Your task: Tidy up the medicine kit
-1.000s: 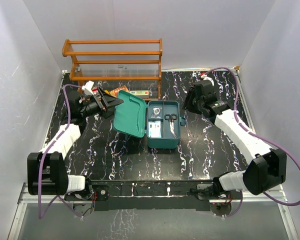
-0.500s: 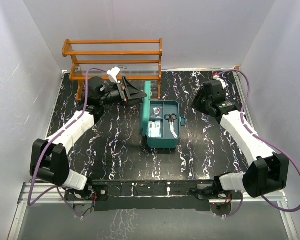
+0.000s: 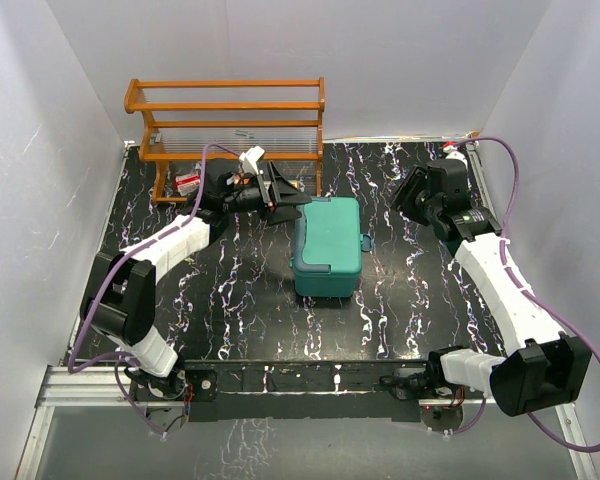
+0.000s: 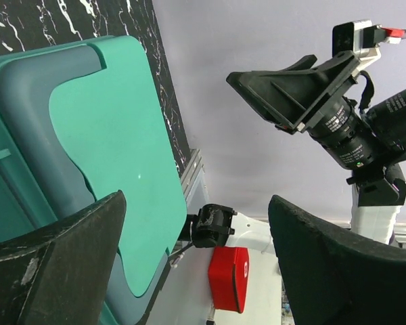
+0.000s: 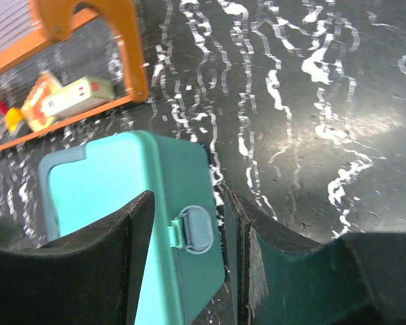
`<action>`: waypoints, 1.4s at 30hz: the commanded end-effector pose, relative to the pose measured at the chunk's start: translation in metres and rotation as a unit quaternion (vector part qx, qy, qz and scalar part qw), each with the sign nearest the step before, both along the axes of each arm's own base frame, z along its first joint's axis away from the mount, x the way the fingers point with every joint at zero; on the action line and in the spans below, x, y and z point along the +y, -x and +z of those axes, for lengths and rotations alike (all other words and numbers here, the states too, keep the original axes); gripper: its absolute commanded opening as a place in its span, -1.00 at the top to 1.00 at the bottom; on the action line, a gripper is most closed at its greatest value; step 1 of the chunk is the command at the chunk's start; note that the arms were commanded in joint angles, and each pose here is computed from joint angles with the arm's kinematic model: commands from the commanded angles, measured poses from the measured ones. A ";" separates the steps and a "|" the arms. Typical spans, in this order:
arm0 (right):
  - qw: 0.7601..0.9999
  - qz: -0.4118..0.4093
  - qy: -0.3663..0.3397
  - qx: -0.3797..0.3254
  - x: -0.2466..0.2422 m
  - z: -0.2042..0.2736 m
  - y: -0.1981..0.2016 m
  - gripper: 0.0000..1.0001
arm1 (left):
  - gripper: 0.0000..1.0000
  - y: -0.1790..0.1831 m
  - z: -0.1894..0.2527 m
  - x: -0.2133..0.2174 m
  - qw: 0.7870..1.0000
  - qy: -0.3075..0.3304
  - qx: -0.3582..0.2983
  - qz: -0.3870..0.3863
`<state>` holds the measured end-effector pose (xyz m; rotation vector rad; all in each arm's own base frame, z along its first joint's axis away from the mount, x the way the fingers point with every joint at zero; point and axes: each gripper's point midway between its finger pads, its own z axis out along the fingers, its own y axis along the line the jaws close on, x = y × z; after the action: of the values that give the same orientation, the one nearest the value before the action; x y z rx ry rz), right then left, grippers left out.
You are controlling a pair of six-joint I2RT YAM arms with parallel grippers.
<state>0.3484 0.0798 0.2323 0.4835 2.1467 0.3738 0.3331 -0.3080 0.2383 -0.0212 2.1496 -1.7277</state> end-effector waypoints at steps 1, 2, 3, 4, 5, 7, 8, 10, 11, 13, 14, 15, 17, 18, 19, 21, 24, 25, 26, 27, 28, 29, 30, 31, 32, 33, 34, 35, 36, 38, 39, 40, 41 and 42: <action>0.993 0.098 -0.033 -0.063 0.031 0.024 -0.004 0.10 | -0.67 -0.004 0.028 0.001 0.999 0.000 -0.043 0.010; 0.991 0.115 -0.041 -0.060 0.038 0.020 -0.004 0.09 | -0.67 -0.006 0.023 0.003 0.999 -0.017 -0.043 0.018; 0.988 0.132 -0.051 -0.056 0.045 0.016 -0.003 0.08 | -0.67 -0.007 0.016 0.006 0.998 -0.039 -0.051 0.023; 0.986 0.146 -0.060 -0.047 0.051 0.008 -0.003 0.08 | -0.67 -0.009 0.008 0.010 0.996 -0.060 -0.052 0.033; 0.984 0.159 -0.069 -0.038 0.056 0.002 -0.002 0.07 | -0.67 -0.010 0.000 0.014 0.995 -0.082 -0.049 0.040; 0.979 0.182 -0.089 -0.013 0.067 -0.012 -0.001 0.08 | -0.67 -0.011 -0.018 0.021 0.991 -0.121 -0.042 0.050; 0.977 0.192 -0.097 -0.003 0.071 -0.017 0.000 0.09 | -0.67 -0.011 -0.026 0.024 0.989 -0.136 -0.037 0.053; 0.970 0.216 -0.113 0.007 0.080 -0.027 0.003 0.09 | -0.67 -0.011 -0.041 0.027 0.986 -0.155 -0.027 0.051; 0.966 0.227 -0.122 0.010 0.085 -0.030 0.005 0.09 | -0.67 -0.010 -0.047 0.028 0.986 -0.161 -0.021 0.050; 0.963 0.237 -0.130 0.016 0.089 -0.036 0.007 0.08 | -0.67 -0.008 -0.059 0.028 0.984 -0.171 -0.007 0.042; 0.963 0.234 -0.130 0.021 0.088 -0.039 0.008 0.09 | -0.67 -0.006 -0.064 0.029 0.984 -0.176 0.000 0.037; 0.965 0.227 -0.127 0.027 0.087 -0.044 0.008 0.09 | -0.67 -0.005 -0.068 0.028 0.983 -0.181 0.007 0.031; 0.966 0.223 -0.125 0.038 0.085 -0.052 0.010 0.10 | -0.67 -0.002 -0.075 0.028 0.982 -0.185 0.015 0.021; 0.965 0.226 -0.127 0.043 0.086 -0.055 0.012 0.12 | -0.67 -0.001 -0.076 0.027 0.983 -0.183 0.017 0.015; 0.964 0.228 -0.128 0.048 0.088 -0.058 0.013 0.15 | -0.66 0.001 -0.077 0.026 0.984 -0.179 0.018 0.009; 0.960 0.239 -0.130 0.059 0.094 -0.066 0.018 0.25 | -0.65 0.003 -0.078 0.024 0.985 -0.174 0.020 0.001; 0.954 0.255 -0.138 0.075 0.107 -0.075 0.027 0.51 | -0.60 0.004 -0.082 0.026 0.983 -0.182 0.027 0.000; 0.952 0.260 -0.140 0.079 0.112 -0.076 0.029 0.60 | -0.59 0.004 -0.084 0.028 0.982 -0.188 0.026 0.003; 0.951 0.264 -0.140 0.082 0.117 -0.078 0.032 0.64 | -0.54 0.003 -0.086 0.032 0.979 -0.200 0.025 0.010; 0.950 0.265 -0.141 0.086 0.122 -0.081 0.034 0.68 | -0.51 0.000 -0.089 0.038 0.975 -0.218 0.022 0.026; 0.949 0.268 -0.143 0.089 0.127 -0.082 0.037 0.70 | -0.51 -0.001 -0.087 0.042 0.973 -0.228 0.012 0.039; 0.948 0.268 -0.148 0.090 0.133 -0.083 0.039 0.71 | -0.50 -0.001 -0.087 0.047 0.971 -0.235 0.005 0.049; 0.946 0.272 -0.151 0.091 0.139 -0.083 0.041 0.72 | -0.50 -0.001 -0.088 0.053 0.968 -0.244 0.001 0.060; 0.944 0.274 -0.158 0.092 0.145 -0.083 0.044 0.73 | -0.50 -0.001 -0.090 0.061 0.965 -0.253 0.003 0.071; 0.943 0.277 -0.163 0.091 0.151 -0.083 0.046 0.73 | -0.50 -0.001 -0.091 0.066 0.963 -0.258 0.005 0.074; 0.941 0.281 -0.167 0.086 0.156 -0.082 0.047 0.74 | -0.50 0.001 -0.094 0.071 0.962 -0.262 0.010 0.075; 0.941 0.283 -0.169 0.082 0.161 -0.081 0.047 0.74 | -0.50 0.002 -0.096 0.075 0.961 -0.264 0.014 0.077; 0.941 0.283 -0.168 0.080 0.163 -0.080 0.046 0.74 | -0.50 0.004 -0.098 0.079 0.960 -0.267 0.016 0.078; 0.942 0.279 -0.167 0.080 0.163 -0.080 0.044 0.74 | -0.50 0.005 -0.100 0.082 0.960 -0.270 0.016 0.078; 0.947 0.268 -0.160 0.076 0.161 -0.077 0.038 0.69 | -0.52 0.008 -0.102 0.086 0.959 -0.271 0.015 0.076; 0.950 0.261 -0.156 0.071 0.159 -0.075 0.036 0.64 | -0.53 0.009 -0.102 0.087 0.960 -0.271 0.015 0.071; 0.953 0.255 -0.152 0.065 0.157 -0.071 0.033 0.58 | -0.53 0.010 -0.103 0.087 0.960 -0.273 0.015 0.066; 0.957 0.245 -0.147 0.058 0.154 -0.068 0.031 0.49 | -0.54 0.012 -0.103 0.087 0.960 -0.273 0.014 0.060; 0.960 0.235 -0.141 0.050 0.150 -0.064 0.028 0.40 | -0.55 0.013 -0.104 0.087 0.960 -0.275 0.015 0.056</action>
<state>0.3112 0.2407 0.1667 0.0852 2.3256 1.0556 0.3362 -0.2300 0.1405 -0.0731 2.4698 -1.0696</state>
